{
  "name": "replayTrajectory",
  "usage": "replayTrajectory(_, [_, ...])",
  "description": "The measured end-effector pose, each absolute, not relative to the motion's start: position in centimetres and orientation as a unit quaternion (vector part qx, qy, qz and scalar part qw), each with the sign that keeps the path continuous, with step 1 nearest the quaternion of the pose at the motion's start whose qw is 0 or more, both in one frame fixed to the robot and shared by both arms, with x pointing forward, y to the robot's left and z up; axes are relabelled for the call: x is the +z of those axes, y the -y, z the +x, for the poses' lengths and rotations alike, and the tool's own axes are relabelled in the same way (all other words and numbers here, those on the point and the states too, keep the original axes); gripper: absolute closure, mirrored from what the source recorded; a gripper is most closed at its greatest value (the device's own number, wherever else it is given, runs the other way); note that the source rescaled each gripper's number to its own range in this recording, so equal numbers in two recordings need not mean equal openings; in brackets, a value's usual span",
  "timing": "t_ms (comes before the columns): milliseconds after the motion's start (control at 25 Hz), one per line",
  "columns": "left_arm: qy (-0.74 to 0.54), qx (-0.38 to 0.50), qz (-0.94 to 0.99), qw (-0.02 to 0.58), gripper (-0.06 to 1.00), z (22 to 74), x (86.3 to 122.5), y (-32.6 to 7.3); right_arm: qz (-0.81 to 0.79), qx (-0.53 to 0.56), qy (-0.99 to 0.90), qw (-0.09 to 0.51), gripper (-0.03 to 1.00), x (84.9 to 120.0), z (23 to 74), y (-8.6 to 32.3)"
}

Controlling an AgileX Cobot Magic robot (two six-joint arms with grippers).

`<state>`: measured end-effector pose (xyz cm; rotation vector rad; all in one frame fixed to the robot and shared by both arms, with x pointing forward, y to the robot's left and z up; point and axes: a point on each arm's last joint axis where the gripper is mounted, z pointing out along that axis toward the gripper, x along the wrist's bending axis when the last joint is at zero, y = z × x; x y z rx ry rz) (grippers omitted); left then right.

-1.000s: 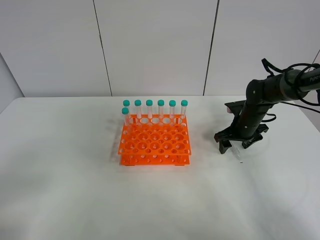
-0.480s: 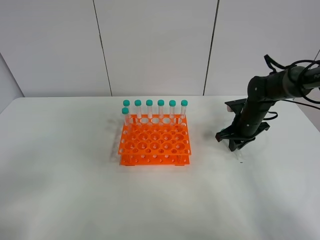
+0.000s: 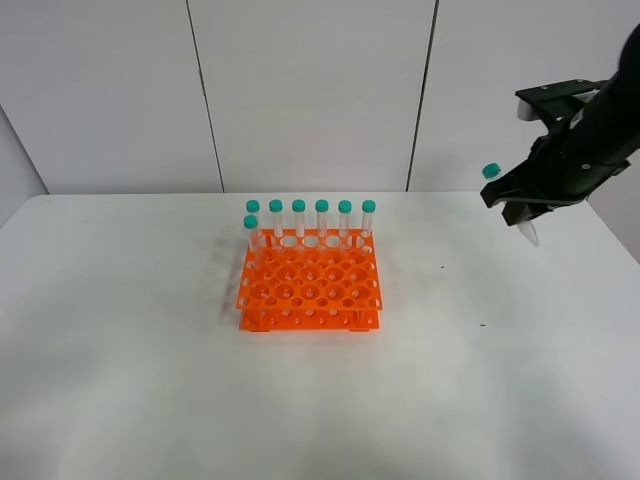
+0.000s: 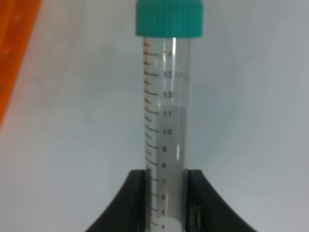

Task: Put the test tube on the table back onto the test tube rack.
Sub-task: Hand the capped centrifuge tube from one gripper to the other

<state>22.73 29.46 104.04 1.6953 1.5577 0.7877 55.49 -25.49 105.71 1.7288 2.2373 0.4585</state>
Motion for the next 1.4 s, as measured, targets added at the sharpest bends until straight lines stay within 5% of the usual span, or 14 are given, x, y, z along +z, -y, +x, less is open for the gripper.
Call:
replayTrajectory(280, [-0.6,0.304,0.653,0.347,-0.06,22.7,104.0,-29.5,0.601,0.182,-0.767,0.136,0.93,107.3,47.6,26.2])
replayTrajectory(680, [-0.6,0.304,0.653,0.347,-0.06,22.7,104.0,-29.5,0.464,0.302,-0.815,0.173,0.93,106.3,47.8,22.1])
replayTrajectory(1080, [-0.6,0.304,0.653,0.347,-0.06,22.7,104.0,-29.5,0.318,0.362,-0.873,0.077,0.93,104.0,46.1,14.2])
replayTrajectory(1400, [-0.6,0.304,0.653,0.347,-0.06,22.7,104.0,-29.5,0.32,0.375,-0.869,0.03,0.93,101.6,47.2,12.4])
